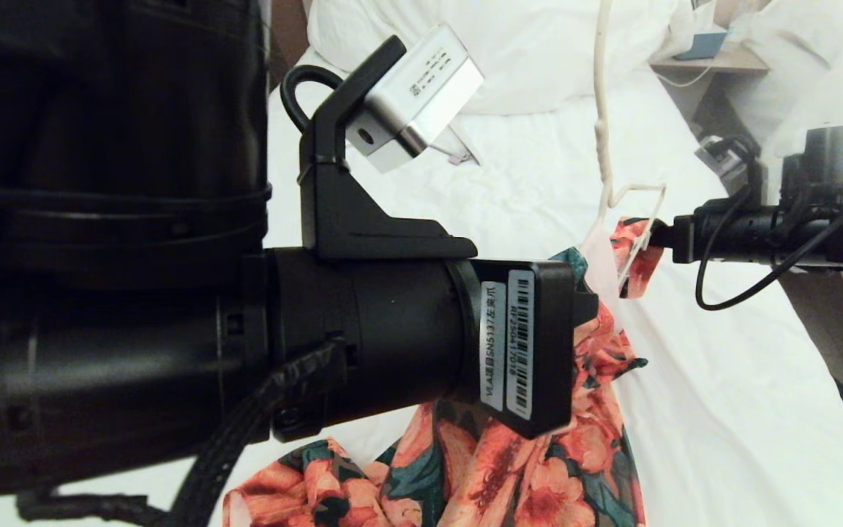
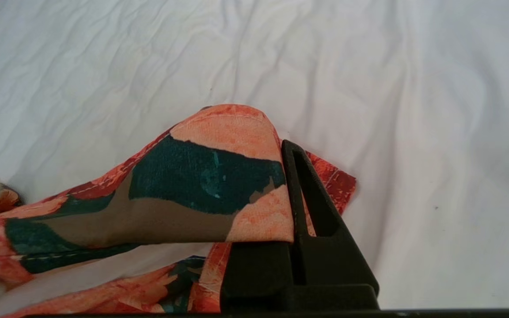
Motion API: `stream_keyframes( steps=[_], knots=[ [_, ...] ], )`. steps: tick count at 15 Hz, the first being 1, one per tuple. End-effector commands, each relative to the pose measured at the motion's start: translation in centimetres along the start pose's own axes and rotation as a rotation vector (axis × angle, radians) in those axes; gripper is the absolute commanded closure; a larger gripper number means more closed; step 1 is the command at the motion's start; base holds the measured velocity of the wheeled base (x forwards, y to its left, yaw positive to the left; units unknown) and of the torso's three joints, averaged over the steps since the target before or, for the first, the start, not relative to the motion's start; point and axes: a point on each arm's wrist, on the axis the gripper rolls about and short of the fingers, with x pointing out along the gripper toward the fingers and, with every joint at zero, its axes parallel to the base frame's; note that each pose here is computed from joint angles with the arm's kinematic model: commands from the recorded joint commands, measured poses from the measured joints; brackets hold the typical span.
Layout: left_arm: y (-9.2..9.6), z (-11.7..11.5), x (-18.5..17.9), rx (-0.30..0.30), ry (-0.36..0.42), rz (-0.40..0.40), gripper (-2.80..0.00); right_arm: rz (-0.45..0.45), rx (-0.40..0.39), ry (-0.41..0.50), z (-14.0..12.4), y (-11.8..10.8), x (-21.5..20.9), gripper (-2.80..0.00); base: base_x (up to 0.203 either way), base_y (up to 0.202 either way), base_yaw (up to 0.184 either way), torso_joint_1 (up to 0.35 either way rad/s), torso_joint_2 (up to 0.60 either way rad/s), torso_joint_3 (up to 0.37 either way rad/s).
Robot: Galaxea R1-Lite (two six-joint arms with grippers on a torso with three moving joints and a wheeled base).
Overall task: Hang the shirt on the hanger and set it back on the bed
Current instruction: Hook the other side of the shirt onto the hanger
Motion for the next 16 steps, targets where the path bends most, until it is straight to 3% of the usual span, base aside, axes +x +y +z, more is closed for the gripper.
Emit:
stream_keyframes(
  steps=[1, 16],
  knots=[
    [0.2, 0.5, -0.4, -0.006, -0.017, 0.007, 0.00, -0.004, 0.004, 0.000, -0.1, -0.4, -0.1, 0.00, 0.000, 0.000, 0.000, 0.000, 0.00, 0.000],
    [-0.1, -2.0, 2.7, 0.009, 0.096, 0.011, 0.00, 0.008, 0.003, -0.029, 0.8, -1.7, -0.8, 0.00, 0.000, 0.000, 0.000, 0.000, 0.00, 0.000]
  ],
)
